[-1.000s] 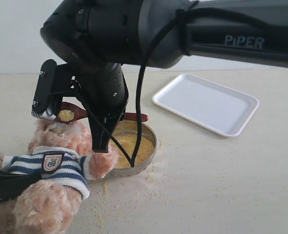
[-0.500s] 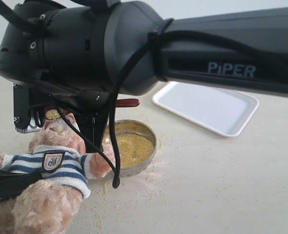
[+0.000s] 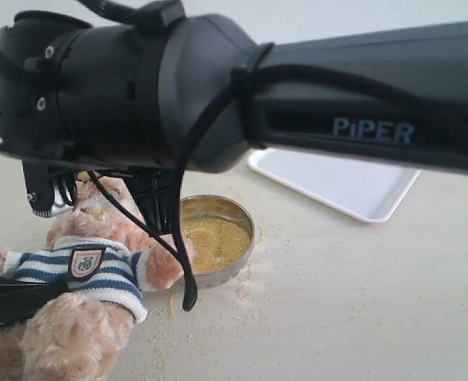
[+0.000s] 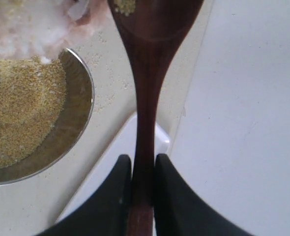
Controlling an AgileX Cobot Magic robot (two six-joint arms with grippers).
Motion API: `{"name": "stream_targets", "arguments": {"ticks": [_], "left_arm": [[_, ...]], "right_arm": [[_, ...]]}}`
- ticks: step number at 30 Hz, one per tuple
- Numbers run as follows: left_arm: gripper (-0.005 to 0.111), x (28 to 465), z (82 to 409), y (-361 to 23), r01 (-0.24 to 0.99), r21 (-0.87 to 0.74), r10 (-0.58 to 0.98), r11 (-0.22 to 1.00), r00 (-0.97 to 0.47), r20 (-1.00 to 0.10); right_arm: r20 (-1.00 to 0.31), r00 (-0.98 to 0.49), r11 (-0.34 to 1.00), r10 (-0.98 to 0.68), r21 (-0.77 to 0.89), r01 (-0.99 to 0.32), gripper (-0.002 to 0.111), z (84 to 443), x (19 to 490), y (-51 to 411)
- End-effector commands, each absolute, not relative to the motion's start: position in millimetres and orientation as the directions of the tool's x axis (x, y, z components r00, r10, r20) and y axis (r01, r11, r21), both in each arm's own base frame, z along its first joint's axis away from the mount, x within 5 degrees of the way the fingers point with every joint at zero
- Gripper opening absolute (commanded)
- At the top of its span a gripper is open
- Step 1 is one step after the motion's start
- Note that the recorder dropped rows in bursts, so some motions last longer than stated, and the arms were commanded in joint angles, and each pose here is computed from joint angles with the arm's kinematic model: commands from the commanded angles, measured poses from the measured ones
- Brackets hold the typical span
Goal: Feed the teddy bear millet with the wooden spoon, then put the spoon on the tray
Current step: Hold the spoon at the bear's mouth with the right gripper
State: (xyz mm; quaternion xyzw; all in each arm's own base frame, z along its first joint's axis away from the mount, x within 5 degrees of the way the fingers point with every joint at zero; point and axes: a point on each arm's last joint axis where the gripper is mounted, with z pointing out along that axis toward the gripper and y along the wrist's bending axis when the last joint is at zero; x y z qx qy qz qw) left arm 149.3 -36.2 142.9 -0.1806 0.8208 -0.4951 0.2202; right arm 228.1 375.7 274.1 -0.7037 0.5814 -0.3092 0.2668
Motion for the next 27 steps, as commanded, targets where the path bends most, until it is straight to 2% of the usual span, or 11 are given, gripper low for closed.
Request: {"name": "stream_targets", "arguments": {"ticks": [1,5,9,15,21,27], "left_arm": [[0.005,151,147,-37,-0.049,-0.910,-0.516,0.413,-0.835,-0.189],[0.005,151,147,-37,-0.049,-0.910,-0.516,0.413,-0.835,-0.189],[0.005,151,147,-37,-0.049,-0.910,-0.516,0.413,-0.835,-0.189],[0.005,150,148,-38,-0.047,-0.911,-0.516,0.409,-0.836,-0.188],[0.005,150,149,-38,-0.044,-0.916,-0.515,0.398,-0.837,-0.184],[0.005,164,158,-33,0.013,-0.916,-0.513,0.402,-0.825,-0.237]], "right_arm": [[0.171,0.157,-0.232,-0.973,-0.760,-0.607,0.000,262,223,377],[0.151,0.124,-0.195,-0.981,-0.802,-0.564,0.000,257,222,376],[0.140,0.155,-0.204,-0.978,-0.810,-0.550,0.000,257,218,381],[0.194,0.244,-0.287,-0.950,-0.851,-0.441,0.000,262,202,396],[0.246,0.167,-0.295,-0.955,-0.849,-0.438,0.000,264,201,388],[0.248,0.072,-0.253,-0.966,-0.846,-0.469,0.000,264,202,380]]}}
